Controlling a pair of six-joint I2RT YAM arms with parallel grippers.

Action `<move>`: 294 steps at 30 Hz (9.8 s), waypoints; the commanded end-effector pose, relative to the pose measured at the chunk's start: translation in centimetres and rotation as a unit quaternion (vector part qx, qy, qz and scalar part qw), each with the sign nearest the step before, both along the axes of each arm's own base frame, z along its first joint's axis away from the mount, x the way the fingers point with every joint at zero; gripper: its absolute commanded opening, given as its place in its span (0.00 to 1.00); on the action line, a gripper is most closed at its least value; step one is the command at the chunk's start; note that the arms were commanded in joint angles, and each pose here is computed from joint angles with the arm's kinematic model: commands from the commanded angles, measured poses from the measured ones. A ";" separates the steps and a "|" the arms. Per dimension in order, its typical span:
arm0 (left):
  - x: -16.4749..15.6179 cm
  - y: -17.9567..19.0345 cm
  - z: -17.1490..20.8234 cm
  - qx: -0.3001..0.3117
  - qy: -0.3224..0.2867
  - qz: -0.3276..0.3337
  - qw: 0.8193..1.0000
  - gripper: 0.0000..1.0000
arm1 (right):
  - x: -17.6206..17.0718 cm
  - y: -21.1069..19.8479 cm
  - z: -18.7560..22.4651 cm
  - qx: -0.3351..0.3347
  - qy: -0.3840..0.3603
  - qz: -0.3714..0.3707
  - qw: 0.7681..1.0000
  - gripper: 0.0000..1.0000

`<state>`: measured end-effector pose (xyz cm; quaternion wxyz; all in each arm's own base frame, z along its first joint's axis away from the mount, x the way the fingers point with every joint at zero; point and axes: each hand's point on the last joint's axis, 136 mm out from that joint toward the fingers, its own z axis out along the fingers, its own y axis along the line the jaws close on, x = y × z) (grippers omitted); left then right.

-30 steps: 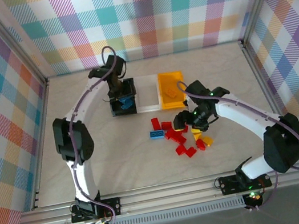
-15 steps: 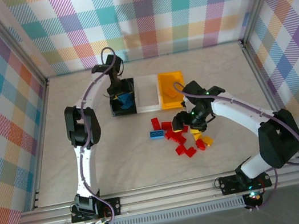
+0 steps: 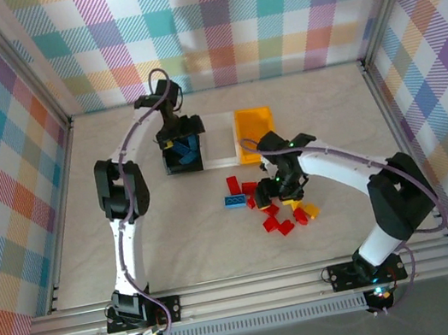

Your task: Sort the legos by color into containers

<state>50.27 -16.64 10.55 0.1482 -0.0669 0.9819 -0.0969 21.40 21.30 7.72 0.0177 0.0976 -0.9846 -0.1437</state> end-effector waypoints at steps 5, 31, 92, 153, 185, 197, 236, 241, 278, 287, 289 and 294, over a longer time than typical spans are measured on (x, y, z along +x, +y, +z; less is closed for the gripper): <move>-1.8 1.4 6.3 -0.025 -0.036 0.010 0.999 1.00 | 0.1 -0.5 -1.9 -0.043 -0.016 0.051 0.998 0.70; -12.3 2.1 9.9 -0.058 -0.031 0.013 0.998 1.00 | 2.2 0.8 -6.1 -0.093 -0.023 0.108 0.990 0.51; -23.2 -0.3 5.1 -0.045 0.018 -0.057 0.997 1.00 | 13.0 5.1 10.3 0.011 -0.151 0.031 0.988 0.66; -25.3 -3.7 2.8 -0.049 0.042 -0.093 0.994 1.00 | -0.1 -5.3 1.9 -0.084 -0.060 -0.034 0.994 0.32; -26.2 -2.7 1.9 -0.044 0.054 -0.076 0.995 1.00 | 2.1 -1.9 -2.9 -0.082 -0.017 0.070 0.994 0.59; -26.2 -2.8 1.7 -0.036 0.066 -0.077 0.994 1.00 | 2.9 -0.6 -5.3 -0.065 -0.010 0.098 0.993 0.58; -25.8 -2.4 1.4 -0.055 0.053 -0.048 0.996 1.00 | 8.7 2.8 6.7 -0.007 -0.133 0.045 0.990 0.37; -26.3 -1.0 1.8 -0.067 0.044 -0.024 0.996 1.00 | 14.5 7.4 8.4 0.017 -0.159 0.068 0.985 0.36; -21.4 -11.3 -4.7 -0.049 0.056 -0.208 0.975 0.99 | 12.6 1.1 12.9 0.059 -0.152 -0.027 0.986 0.58; -20.7 -12.9 -6.3 -0.057 0.076 -0.196 0.976 0.98 | 10.0 0.0 11.4 0.058 -0.125 -0.042 0.990 0.58; -20.7 -13.4 -6.6 -0.056 0.078 -0.198 0.975 0.99 | 9.9 0.1 11.1 0.061 -0.120 -0.045 0.990 0.58; -20.4 -13.5 -7.4 -0.041 0.088 -0.194 0.976 0.99 | 9.8 0.2 11.0 0.063 -0.118 -0.044 0.990 0.58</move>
